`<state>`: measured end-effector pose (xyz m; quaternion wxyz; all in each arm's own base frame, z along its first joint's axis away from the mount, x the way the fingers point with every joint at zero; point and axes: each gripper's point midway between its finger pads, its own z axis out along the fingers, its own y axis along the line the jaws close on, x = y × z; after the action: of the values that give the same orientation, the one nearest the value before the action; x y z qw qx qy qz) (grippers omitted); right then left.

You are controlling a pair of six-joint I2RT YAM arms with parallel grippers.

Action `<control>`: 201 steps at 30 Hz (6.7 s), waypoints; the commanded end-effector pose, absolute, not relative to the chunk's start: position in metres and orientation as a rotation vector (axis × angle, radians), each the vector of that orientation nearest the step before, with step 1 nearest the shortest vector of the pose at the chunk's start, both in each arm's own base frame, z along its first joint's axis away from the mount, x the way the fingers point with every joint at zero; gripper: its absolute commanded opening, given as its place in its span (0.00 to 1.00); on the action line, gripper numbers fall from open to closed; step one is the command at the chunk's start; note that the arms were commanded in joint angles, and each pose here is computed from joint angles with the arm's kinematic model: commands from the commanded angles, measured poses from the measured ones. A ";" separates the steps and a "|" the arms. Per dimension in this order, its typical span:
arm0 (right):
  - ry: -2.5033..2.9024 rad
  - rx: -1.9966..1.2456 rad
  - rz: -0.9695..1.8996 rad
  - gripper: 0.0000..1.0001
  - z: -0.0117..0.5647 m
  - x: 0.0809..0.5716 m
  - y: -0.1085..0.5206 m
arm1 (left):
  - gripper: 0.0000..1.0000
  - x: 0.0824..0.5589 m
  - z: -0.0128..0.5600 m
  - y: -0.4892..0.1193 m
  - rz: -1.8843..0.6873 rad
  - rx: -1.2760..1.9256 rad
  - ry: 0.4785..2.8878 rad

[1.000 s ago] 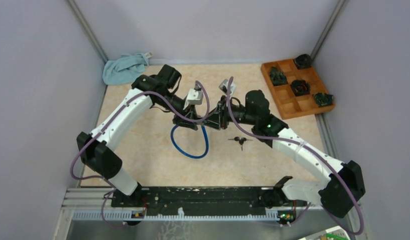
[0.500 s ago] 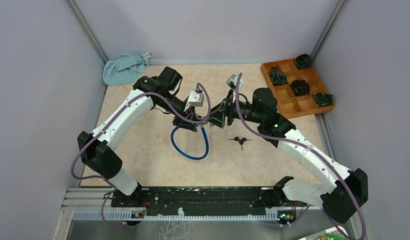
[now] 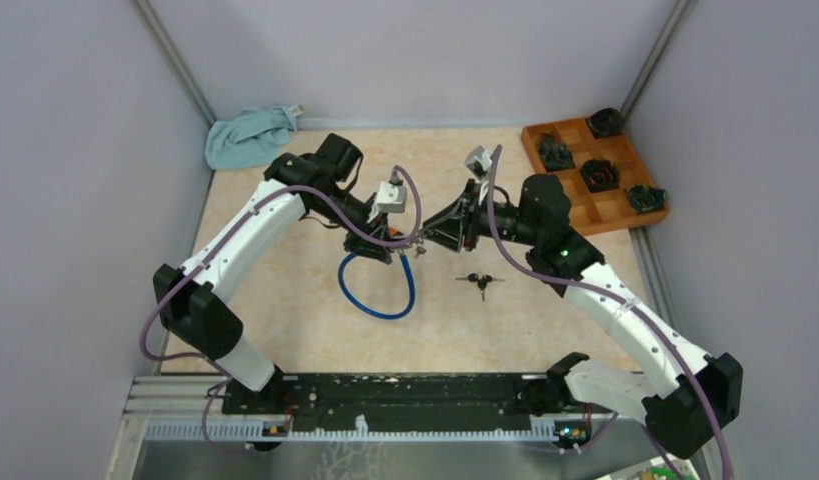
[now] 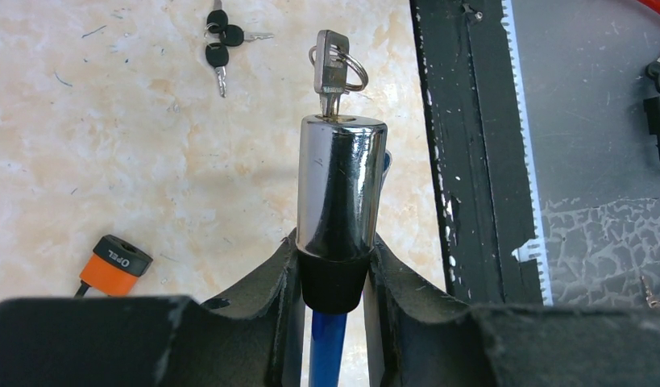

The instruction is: Unlock with the key

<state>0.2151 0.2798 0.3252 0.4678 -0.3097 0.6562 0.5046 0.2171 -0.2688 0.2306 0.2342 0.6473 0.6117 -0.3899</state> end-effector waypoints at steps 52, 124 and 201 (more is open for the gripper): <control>1.910 0.005 1.623 0.00 0.309 0.260 0.318 | 0.00 0.309 0.276 -0.270 -0.173 1.758 1.321; 2.185 0.115 0.747 0.80 0.188 0.347 0.209 | 0.88 0.353 0.163 -0.122 -0.470 1.277 2.236; 2.413 0.657 0.365 0.59 0.085 0.284 0.097 | 0.49 0.378 0.005 -0.273 -0.145 2.645 1.044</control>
<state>0.2752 0.0955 0.0691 0.2737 0.2508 0.9208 0.1195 0.3876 -0.2656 0.0274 0.1507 0.9146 0.3746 -0.0200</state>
